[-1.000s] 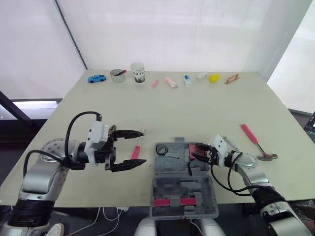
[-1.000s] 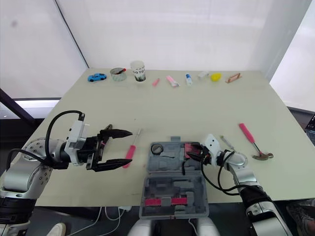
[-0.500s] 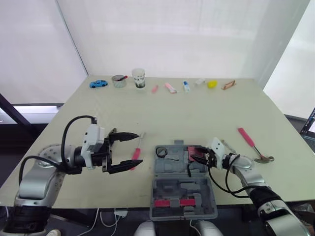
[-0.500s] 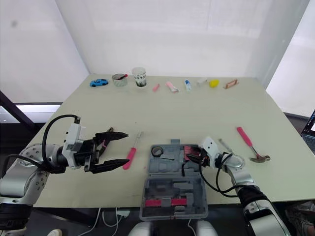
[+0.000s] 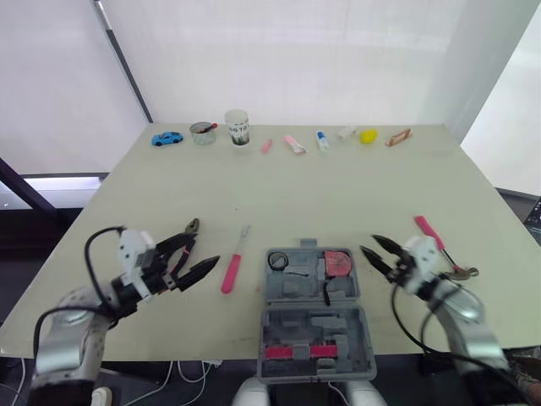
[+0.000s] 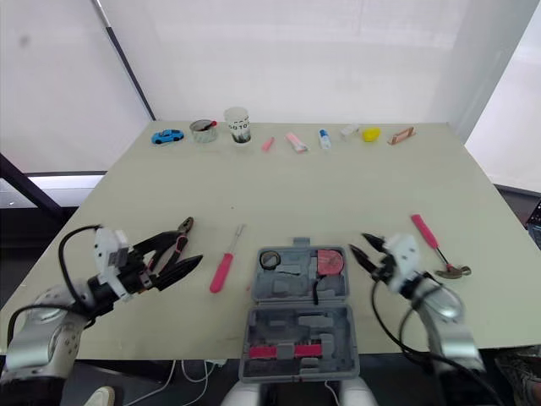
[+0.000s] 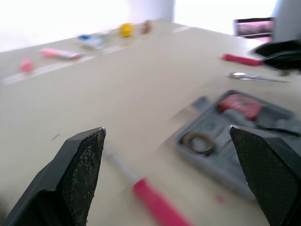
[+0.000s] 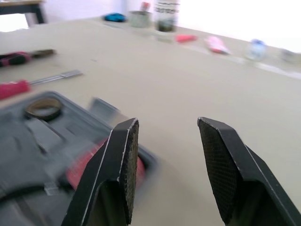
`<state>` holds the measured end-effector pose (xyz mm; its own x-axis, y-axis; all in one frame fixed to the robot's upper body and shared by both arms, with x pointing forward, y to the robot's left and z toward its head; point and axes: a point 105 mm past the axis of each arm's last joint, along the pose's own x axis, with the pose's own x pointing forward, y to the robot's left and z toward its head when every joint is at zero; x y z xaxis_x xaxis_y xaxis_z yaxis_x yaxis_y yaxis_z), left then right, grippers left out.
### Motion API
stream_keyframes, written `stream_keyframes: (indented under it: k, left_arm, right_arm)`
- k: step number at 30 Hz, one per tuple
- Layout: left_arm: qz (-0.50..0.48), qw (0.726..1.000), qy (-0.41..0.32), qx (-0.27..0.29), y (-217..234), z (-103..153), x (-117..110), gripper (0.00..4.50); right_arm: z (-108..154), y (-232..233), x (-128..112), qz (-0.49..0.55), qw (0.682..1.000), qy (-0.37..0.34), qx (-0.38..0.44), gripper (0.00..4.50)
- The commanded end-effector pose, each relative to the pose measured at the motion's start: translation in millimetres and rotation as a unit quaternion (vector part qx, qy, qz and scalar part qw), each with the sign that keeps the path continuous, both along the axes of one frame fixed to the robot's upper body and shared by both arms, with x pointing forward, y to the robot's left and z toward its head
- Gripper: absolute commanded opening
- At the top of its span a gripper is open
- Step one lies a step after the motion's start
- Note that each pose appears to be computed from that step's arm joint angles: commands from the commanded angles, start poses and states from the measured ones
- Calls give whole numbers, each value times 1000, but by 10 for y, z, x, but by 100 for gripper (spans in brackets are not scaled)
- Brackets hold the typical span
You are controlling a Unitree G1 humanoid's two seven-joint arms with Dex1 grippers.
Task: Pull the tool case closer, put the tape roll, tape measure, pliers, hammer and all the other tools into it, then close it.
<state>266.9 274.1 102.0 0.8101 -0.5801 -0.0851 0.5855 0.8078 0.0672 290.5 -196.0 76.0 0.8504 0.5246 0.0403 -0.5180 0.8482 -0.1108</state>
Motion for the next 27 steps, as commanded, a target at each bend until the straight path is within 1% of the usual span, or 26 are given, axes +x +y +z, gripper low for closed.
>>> stream_keyframes:
  k: [1,2,3,4,5,6,8,12,17,18,21,23,25,27]
  left_arm:
    - [38,999,-19,15,166,35,-70,450]
    - [53,998,-15,18,227,-3,-112,450]
    - [65,998,-11,21,273,-34,-154,450]
    - [75,997,-7,21,311,-55,-191,450]
    - [86,996,-6,20,342,-68,-225,450]
    - [95,995,-5,19,367,-76,-255,450]
    - [112,994,-1,17,418,-100,-316,450]
    - [142,990,8,13,515,-155,-427,450]
    - [175,984,16,8,603,-197,-489,450]
    - [182,983,24,15,620,-245,-510,450]
    - [187,981,39,18,539,-348,-562,450]
    - [188,981,39,18,501,-355,-556,450]
    - [191,981,37,18,491,-347,-494,450]
    - [203,978,34,21,504,-314,-365,450]
  right_arm:
    - [218,-219,-145,-37,998,-38,14,210]
    - [205,-319,-230,-55,998,-35,12,248]
    - [180,-407,-312,-71,997,-30,10,263]
    - [152,-482,-392,-85,996,-24,9,291]
    - [124,-552,-471,-99,995,-18,10,342]
    - [96,-614,-545,-113,993,-13,13,367]
    - [22,-731,-723,-140,990,1,15,447]
    - [-48,-879,-1034,-190,981,19,31,447]
    - [-92,-1035,-1309,-250,966,28,54,447]
    - [-125,-1061,-1354,-259,964,32,53,447]
    - [-211,-1061,-1366,-253,966,43,44,447]
    - [-179,-1042,-1321,-242,969,36,44,447]
    - [-106,-997,-1227,-218,974,29,48,447]
    - [7,-853,-1095,-159,984,33,72,447]
